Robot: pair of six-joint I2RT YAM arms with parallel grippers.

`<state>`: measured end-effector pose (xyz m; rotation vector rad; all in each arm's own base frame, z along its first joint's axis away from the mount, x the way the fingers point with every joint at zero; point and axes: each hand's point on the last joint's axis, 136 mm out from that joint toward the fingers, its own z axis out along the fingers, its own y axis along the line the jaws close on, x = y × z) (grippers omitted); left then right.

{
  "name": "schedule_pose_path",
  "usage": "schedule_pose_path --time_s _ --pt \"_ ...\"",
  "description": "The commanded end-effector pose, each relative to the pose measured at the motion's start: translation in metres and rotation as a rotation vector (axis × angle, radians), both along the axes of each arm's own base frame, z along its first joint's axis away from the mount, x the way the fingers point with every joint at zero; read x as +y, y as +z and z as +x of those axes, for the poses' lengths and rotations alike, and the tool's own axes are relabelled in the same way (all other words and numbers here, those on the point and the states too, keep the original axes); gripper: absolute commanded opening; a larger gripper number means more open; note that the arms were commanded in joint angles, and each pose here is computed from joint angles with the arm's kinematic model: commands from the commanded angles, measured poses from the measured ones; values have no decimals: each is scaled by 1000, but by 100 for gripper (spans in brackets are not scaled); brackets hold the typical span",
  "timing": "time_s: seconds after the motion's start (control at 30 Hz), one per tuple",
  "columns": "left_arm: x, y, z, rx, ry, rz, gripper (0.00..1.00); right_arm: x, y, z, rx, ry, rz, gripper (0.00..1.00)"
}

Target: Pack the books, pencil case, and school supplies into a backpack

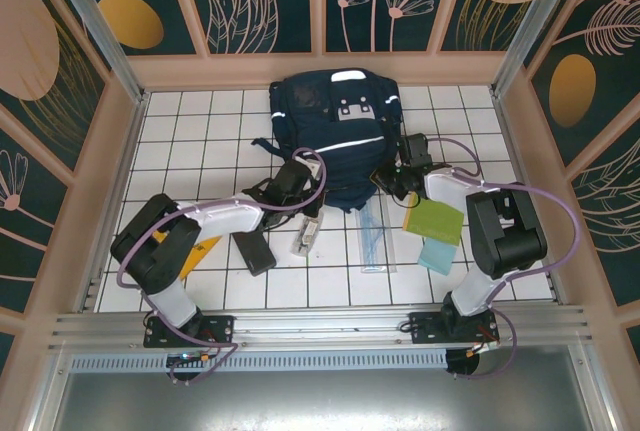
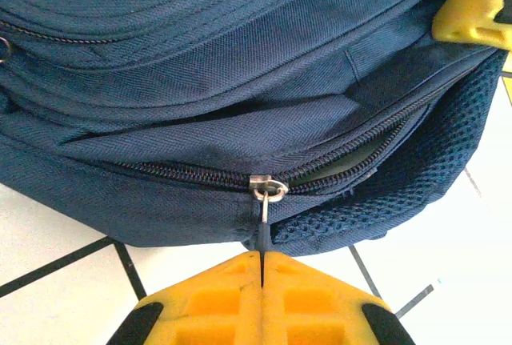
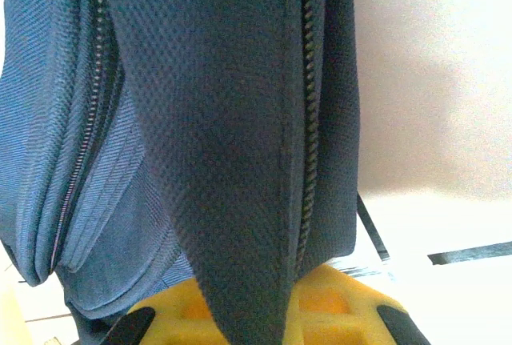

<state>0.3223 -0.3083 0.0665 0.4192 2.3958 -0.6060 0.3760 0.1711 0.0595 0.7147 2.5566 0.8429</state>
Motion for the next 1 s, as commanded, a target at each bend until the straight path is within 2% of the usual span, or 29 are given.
schedule_pose_path --time_s 0.0,0.13,0.47,0.63,0.7,0.8,0.83,0.97 --pt "6 -24 -5 59 -16 75 0 3 23 26 -116 10 -6 0" --pt "-1 -26 -1 68 -25 75 17 4 25 26 -122 19 -3 0" --pt "1 -37 14 50 9 134 28 4 30 26 -136 30 -10 0" --pt "-1 -23 26 -20 25 127 36 4 31 25 -141 37 -9 0" --pt "-2 -20 32 -37 33 129 27 4 30 24 -138 38 -6 0" --pt "-3 -15 37 -52 34 131 3 4 28 22 -129 43 -8 0" --pt "-2 -14 38 -57 39 135 0 3 27 21 -129 43 -14 0" --pt "12 -12 35 -46 56 158 0 -7 24 19 -124 39 -61 0"
